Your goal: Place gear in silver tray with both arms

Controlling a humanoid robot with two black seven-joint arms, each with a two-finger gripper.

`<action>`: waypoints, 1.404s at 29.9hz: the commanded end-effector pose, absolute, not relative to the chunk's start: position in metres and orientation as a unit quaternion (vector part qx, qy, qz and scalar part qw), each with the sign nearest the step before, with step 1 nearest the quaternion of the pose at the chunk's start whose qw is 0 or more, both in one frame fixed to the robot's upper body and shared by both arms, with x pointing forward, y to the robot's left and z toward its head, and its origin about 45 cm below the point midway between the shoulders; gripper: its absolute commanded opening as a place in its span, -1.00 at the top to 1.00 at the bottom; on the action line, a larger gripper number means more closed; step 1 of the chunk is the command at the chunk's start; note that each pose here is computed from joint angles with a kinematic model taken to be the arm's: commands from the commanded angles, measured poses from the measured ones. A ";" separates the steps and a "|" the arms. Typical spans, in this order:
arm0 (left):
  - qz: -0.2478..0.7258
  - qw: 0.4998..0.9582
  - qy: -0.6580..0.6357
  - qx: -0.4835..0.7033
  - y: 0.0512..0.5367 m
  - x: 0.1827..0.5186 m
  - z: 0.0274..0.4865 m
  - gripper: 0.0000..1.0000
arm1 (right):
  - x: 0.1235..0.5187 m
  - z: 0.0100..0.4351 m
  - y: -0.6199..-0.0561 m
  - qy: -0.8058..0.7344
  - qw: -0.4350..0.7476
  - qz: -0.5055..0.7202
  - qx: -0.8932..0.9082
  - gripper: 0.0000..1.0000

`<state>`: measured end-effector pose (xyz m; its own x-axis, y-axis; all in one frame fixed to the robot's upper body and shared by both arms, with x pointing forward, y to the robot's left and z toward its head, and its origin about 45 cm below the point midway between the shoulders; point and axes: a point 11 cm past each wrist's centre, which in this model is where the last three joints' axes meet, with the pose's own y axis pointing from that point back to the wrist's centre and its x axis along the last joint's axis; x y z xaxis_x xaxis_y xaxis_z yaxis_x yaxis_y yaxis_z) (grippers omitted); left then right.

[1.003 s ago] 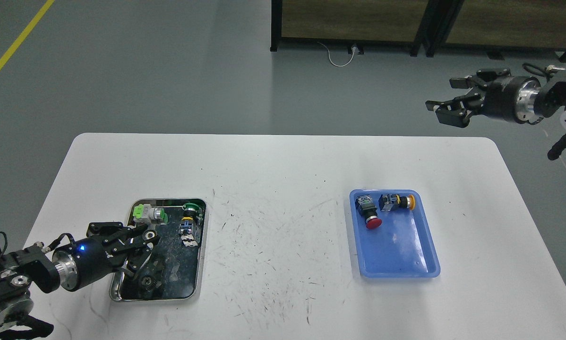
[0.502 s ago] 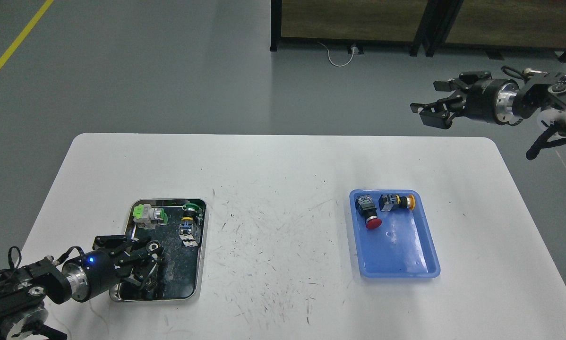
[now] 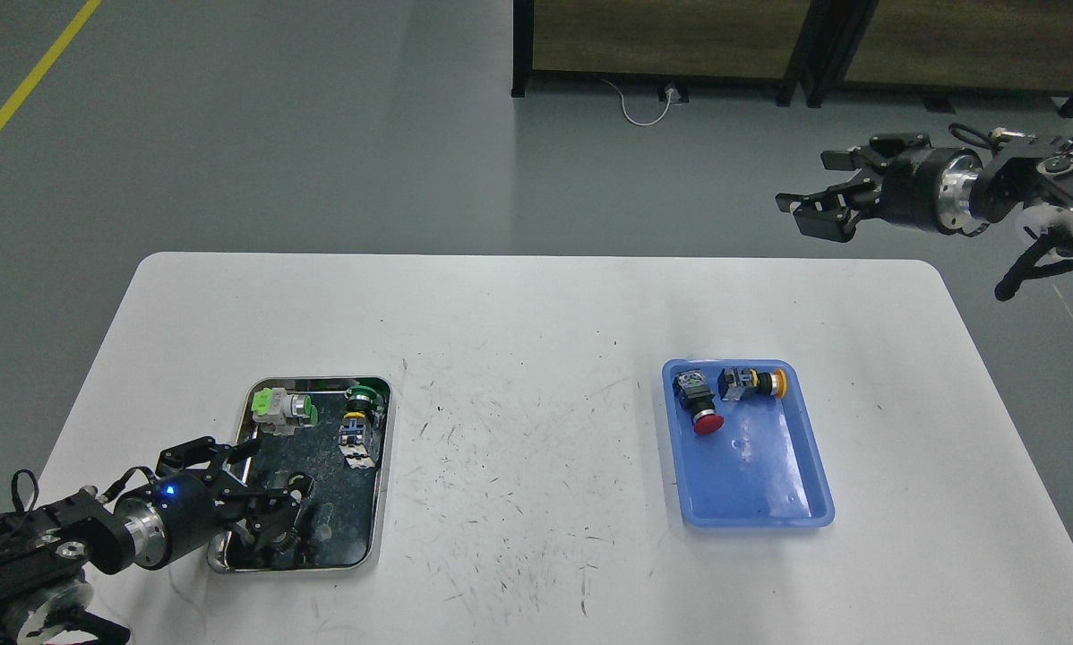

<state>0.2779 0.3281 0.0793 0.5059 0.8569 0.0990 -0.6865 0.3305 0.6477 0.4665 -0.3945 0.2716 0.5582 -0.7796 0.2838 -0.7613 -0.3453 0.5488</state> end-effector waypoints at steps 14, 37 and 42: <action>0.625 0.767 0.026 0.143 0.359 0.471 0.300 -0.92 | 0.498 0.328 -0.439 -0.637 0.164 -0.016 0.753 -0.74; 0.623 0.776 0.018 0.096 0.260 0.548 0.376 -0.92 | 0.548 0.366 -0.371 -0.707 0.064 -0.009 0.704 -0.84; 0.616 0.782 0.015 0.094 0.250 0.549 0.379 -0.94 | 0.551 0.379 -0.372 -0.721 0.059 0.002 0.690 -0.91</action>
<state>0.5489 0.2534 0.3787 0.2344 0.9679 0.0909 -0.9619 0.2173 0.1662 0.5491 -0.3729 0.3713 -0.0215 -0.9963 0.0833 -0.9952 0.0293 0.0930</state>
